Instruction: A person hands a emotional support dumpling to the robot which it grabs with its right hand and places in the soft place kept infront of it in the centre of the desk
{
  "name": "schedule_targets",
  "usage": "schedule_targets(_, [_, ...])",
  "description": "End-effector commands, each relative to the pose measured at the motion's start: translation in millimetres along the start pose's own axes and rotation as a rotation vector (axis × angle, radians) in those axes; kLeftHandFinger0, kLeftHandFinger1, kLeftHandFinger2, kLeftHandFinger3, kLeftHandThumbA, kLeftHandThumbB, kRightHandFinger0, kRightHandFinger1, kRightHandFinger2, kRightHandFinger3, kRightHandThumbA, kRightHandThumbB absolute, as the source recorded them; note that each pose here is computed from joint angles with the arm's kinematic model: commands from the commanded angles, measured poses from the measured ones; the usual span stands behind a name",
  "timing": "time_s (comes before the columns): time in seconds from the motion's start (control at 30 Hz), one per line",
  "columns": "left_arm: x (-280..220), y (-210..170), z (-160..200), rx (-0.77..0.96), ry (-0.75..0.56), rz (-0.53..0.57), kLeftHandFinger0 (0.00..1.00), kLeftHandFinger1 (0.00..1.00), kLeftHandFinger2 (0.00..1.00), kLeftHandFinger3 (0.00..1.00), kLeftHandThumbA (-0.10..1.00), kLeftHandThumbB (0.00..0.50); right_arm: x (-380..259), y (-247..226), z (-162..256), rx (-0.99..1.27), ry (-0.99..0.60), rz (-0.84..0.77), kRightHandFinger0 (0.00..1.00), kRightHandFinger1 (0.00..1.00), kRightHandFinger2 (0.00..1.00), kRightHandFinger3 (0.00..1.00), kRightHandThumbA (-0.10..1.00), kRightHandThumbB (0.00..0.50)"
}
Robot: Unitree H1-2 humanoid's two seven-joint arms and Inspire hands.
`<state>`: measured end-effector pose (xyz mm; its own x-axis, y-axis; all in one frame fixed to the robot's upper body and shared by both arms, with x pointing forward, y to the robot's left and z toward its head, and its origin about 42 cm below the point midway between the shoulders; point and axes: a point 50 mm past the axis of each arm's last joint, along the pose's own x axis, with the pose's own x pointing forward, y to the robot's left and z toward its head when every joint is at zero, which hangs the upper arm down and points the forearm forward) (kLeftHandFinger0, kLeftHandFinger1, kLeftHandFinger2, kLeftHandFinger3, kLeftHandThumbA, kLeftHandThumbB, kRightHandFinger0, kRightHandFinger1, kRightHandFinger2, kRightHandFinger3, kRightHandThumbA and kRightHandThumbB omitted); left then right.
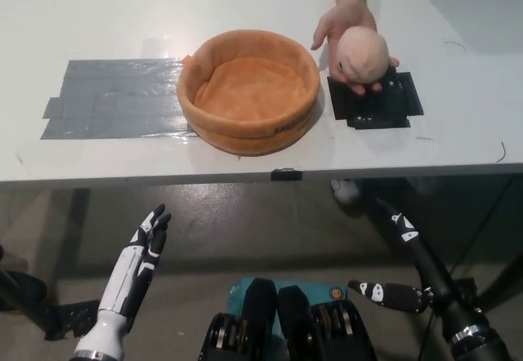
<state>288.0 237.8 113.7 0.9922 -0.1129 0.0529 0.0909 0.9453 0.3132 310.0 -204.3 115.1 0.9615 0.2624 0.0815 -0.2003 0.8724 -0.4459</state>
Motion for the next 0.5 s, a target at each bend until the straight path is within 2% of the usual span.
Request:
schedule_targets(0.0, [-1.1, 3.7, 10.6, 0.012, -0.064, 0.01, 1.0, 1.0, 1.0, 1.0, 1.0, 0.077, 11.3, -23.7, 46.9, -0.042, -0.167, -0.139, 1.0, 1.0, 1.0, 1.0, 0.91, 0.253])
schedule_targets(0.07, [-0.7, 3.5, 11.5, 0.013, -0.065, 0.014, 1.0, 1.0, 1.0, 1.0, 1.0, 0.079, 17.2, -38.6, 70.4, -0.069, -0.191, -0.179, 1.0, 1.0, 1.0, 1.0, 0.9, 0.263])
schedule_targets(0.13, [-0.3, 4.0, 12.4, 0.013, -0.064, 0.014, 1.0, 1.0, 1.0, 1.0, 1.0, 0.083, 25.0, -56.8, 98.5, -0.137, -0.21, -0.219, 1.0, 1.0, 1.0, 1.0, 0.94, 0.302])
schedule_targets(0.23, [-0.4, 3.0, 12.8, 0.008, -0.067, 0.01, 1.0, 1.0, 1.0, 1.0, 1.0, 0.071, 45.8, -90.3, 141.4, -0.239, -0.262, -0.252, 1.0, 1.0, 1.0, 1.0, 0.94, 0.333])
schedule_targets(0.47, [0.8, 3.1, 13.8, 0.008, -0.076, 0.011, 1.0, 1.0, 1.0, 1.0, 1.0, 0.076, 105.4, -127.9, 182.7, -0.345, -0.23, -0.282, 1.0, 1.0, 1.0, 1.0, 0.97, 0.373])
